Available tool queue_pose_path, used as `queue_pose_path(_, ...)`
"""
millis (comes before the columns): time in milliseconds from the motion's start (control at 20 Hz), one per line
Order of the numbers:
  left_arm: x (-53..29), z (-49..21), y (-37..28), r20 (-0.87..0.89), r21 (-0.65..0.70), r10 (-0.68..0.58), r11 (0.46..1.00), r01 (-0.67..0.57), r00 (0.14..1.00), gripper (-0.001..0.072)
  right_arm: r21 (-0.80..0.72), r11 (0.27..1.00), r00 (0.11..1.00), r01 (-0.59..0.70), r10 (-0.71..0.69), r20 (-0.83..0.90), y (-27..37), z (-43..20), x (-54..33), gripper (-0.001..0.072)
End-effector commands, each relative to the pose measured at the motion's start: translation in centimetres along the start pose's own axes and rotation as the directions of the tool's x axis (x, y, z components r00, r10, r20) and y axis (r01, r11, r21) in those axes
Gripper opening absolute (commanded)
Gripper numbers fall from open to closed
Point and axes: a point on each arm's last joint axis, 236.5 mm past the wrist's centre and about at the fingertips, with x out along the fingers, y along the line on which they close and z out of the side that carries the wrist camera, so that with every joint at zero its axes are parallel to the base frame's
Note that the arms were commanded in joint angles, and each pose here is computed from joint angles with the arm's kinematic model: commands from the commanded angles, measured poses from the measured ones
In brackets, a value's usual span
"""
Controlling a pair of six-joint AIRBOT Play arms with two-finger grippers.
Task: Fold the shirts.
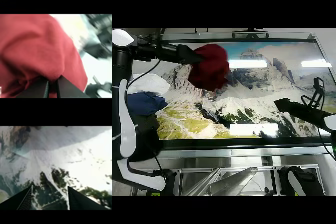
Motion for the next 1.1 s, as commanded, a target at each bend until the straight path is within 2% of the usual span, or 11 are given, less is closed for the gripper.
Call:
queue_pose_path(0, 4.2, -5.5, -5.1, -0.161, 0.004, -0.023, 1.0, 0.024, 0.987, 0.0016, 0.028, 0.999, 0.999, 0.025, -0.023, -0.047, -1.4, -0.3, -1.2, 0.0497)
queue_pose_path(50, 5.9, -7.6, -5.0, -0.213, -0.013, -0.02, 1.0, 0.017, 0.977, 0.0018, 0.031, 0.999, 0.998, 0.021, -0.019, -0.067, -1.3, -0.7, -1.3, 0.0497)
queue_pose_path(100, 7.3, -9.4, -4.8, -0.258, -0.032, -0.026, 0.999, 0.018, 0.966, 0.0128, 0.032, 0.999, 0.997, 0.017, -0.014, -0.081, -1.2, -1.1, -1.3, 0.0498)
queue_pose_path(150, 8.4, -10.7, -4.6, -0.288, -0.047, -0.026, 0.999, 0.013, 0.957, 0.0422, 0.033, 0.999, 0.996, 0.013, -0.01, -0.093, -1.1, -1.3, -1.3, 0.0498)
queue_pose_path(200, 9.2, -11.6, -3.8, -0.305, -0.051, -0.004, 0.999, -0.012, 0.952, 0.0681, 0.034, 0.999, 0.995, 0.01, -0.006, -0.104, -1.0, -1.6, -1.4, 0.0498)
queue_pose_path(250, 9.4, -12.3, -2.6, -0.322, -0.044, 0.035, 0.998, -0.052, 0.946, 0.0713, 0.035, 0.999, 0.993, 0.006, -0.001, -0.117, -0.9, -1.9, -1.4, 0.0499)
queue_pose_path(400, 7.2, -14.6, 1.1, -0.419, -0.021, 0.145, 0.985, -0.169, 0.896, 0.0712, 0.053, 0.998, 0.984, -0.041, 0.049, -0.17, 0.4, -3.2, -1.5, 0.0501)
queue_pose_path(600, 5.2, -20.9, 3.6, -0.531, -0.155, 0.109, 0.962, -0.223, 0.841, 0.0711, 0.007, 0.993, 0.941, -0.116, 0.113, -0.319, 2.9, -7.4, 0.0, 0.0507)
queue_pose_path(750, 5.2, -28.5, 6.1, -0.551, -0.236, 0.107, 0.931, -0.278, 0.827, 0.071, 0.003, 0.985, 0.859, -0.171, 0.15, -0.489, 4.6, -13.4, 2.2, 0.0506)
queue_pose_path(950, 4.5, -35.6, 10.7, -0.52, -0.376, 0.168, 0.835, -0.401, 0.838, 0.0711, 0.013, 0.985, 0.744, -0.175, 0.141, -0.653, 5.2, -19.5, 4.9, 0.0506)
queue_pose_path(1050, 4.7, -37.5, 11.6, -0.522, -0.39, 0.167, 0.825, -0.409, 0.836, 0.0711, 0.064, 0.977, 0.7, -0.202, 0.19, -0.689, 6.0, -21.1, 6.3, 0.0505)
